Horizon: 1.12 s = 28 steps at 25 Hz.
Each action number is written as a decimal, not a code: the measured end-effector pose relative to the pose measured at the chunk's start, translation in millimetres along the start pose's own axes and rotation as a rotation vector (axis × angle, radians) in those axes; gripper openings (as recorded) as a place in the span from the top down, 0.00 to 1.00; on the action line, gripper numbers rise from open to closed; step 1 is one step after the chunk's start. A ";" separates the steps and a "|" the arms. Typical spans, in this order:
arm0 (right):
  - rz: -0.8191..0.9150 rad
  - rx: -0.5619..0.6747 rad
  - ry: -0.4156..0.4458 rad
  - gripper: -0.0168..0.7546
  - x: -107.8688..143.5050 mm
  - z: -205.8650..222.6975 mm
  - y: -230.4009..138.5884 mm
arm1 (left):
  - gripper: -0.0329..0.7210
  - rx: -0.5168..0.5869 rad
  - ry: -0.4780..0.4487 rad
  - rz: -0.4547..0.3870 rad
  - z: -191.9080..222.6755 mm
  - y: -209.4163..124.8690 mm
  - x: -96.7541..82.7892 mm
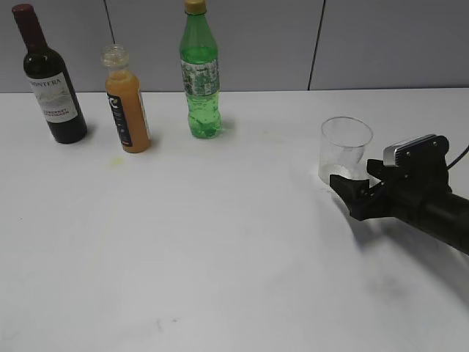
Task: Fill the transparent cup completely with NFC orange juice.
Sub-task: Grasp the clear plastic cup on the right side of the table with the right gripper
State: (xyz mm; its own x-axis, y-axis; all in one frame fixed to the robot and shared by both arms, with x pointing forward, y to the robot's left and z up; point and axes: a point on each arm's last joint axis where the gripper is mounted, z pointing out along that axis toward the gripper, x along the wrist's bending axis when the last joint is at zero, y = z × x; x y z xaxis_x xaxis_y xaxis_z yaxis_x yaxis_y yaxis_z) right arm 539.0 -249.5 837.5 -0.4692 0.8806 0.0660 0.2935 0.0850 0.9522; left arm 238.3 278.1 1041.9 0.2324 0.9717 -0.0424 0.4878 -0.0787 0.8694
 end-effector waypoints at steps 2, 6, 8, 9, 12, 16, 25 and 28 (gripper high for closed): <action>0.001 0.002 0.003 0.11 -1.1 3.1 -2.0 | 0.65 0.000 0.000 0.000 0.0 0.0 0.0; 0.001 -0.016 0.008 0.11 -3.6 8.9 1.1 | 0.65 0.000 0.000 0.000 0.0 0.0 0.0; 0.002 -0.025 0.016 0.11 -4.4 11.8 2.7 | 0.65 0.000 0.000 0.000 0.0 0.0 0.0; 0.005 -0.027 0.018 0.11 -4.9 13.2 2.8 | 0.65 0.000 0.000 0.000 0.0 0.0 0.0; 0.012 -0.022 0.028 0.11 -6.0 17.8 -1.1 | 0.65 0.000 0.000 0.000 0.0 0.0 0.0; 0.014 -0.005 0.048 0.11 -4.5 23.9 -9.1 | 0.65 0.000 0.000 0.000 0.0 0.0 0.0; 0.001 -0.033 0.059 0.12 -2.1 42.5 -8.2 | 0.65 0.000 -0.002 -0.001 0.0 0.0 -0.1; 0.010 -0.032 0.046 0.12 -1.1 48.6 -11.7 | 0.65 0.000 -0.002 -0.001 0.0 0.0 -0.1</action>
State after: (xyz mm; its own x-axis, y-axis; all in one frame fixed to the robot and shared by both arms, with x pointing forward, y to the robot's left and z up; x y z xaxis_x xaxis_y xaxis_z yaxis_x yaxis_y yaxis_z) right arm 576.5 -228.8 811.9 -0.5042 0.8591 0.0882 0.2717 0.0608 0.9605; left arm 238.2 277.9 1041.9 0.2333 0.9714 -0.0439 0.4877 -0.0778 0.8695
